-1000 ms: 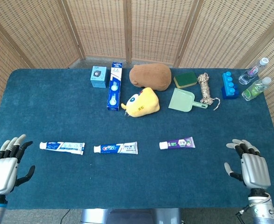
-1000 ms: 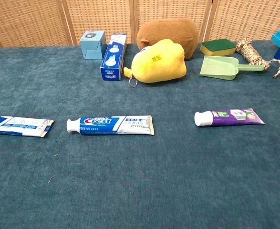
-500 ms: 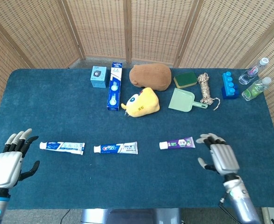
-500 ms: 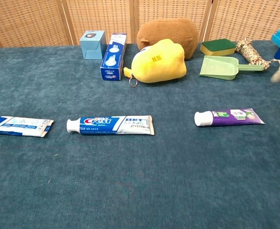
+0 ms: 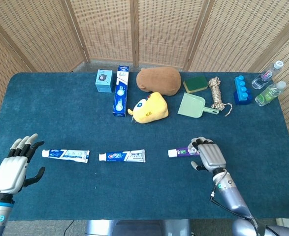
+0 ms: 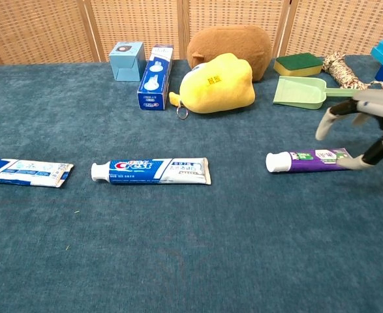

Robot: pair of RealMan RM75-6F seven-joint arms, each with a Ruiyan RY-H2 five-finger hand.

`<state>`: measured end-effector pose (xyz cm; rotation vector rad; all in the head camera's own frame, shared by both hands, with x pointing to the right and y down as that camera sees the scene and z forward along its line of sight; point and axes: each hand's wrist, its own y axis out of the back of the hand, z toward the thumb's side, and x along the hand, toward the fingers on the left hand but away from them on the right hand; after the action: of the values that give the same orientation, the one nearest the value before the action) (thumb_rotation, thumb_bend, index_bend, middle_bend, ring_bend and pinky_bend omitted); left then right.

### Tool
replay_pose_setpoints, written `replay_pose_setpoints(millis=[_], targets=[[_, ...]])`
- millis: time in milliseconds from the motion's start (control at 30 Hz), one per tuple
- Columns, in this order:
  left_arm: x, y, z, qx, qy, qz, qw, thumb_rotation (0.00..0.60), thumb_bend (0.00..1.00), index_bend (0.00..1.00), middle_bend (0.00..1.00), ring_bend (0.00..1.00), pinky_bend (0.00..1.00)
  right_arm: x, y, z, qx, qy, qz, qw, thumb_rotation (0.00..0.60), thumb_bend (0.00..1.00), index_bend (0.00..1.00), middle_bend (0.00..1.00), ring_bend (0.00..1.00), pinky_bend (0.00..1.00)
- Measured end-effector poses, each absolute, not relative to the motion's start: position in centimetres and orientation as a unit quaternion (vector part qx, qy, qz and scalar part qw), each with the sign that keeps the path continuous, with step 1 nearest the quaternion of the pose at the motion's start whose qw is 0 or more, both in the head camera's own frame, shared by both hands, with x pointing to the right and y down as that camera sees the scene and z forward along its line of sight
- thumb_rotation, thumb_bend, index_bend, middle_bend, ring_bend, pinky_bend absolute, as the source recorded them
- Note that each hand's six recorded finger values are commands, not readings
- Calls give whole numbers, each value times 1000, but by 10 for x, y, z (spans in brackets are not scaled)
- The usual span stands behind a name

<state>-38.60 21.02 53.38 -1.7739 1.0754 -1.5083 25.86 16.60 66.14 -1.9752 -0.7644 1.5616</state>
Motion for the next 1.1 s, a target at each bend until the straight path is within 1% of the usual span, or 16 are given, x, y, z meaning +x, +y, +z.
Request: replay_pose_setpoints(millis=[133, 533, 867, 1100], targets=[[-387, 210, 534, -663, 402, -564, 284, 600, 335, 153, 64, 0, 0, 252, 161, 672, -721, -263, 582, 270, 600, 316, 330, 226, 130, 189], [-390, 212, 534, -661, 406, -565, 282, 600, 335, 152, 64, 0, 0, 249, 157, 694, -709, -241, 598, 285, 600, 316, 336, 226, 130, 189], [-392, 213, 532, -659, 409, -565, 281, 600, 334, 149, 62, 0, 0, 248, 155, 704, -706, -231, 603, 291, 600, 317, 340, 226, 129, 189], [-393, 214, 531, -658, 412, -564, 282, 600, 335, 145, 58, 0, 0, 246, 155, 708, -709, -226, 603, 287, 600, 330, 382, 228, 130, 192]])
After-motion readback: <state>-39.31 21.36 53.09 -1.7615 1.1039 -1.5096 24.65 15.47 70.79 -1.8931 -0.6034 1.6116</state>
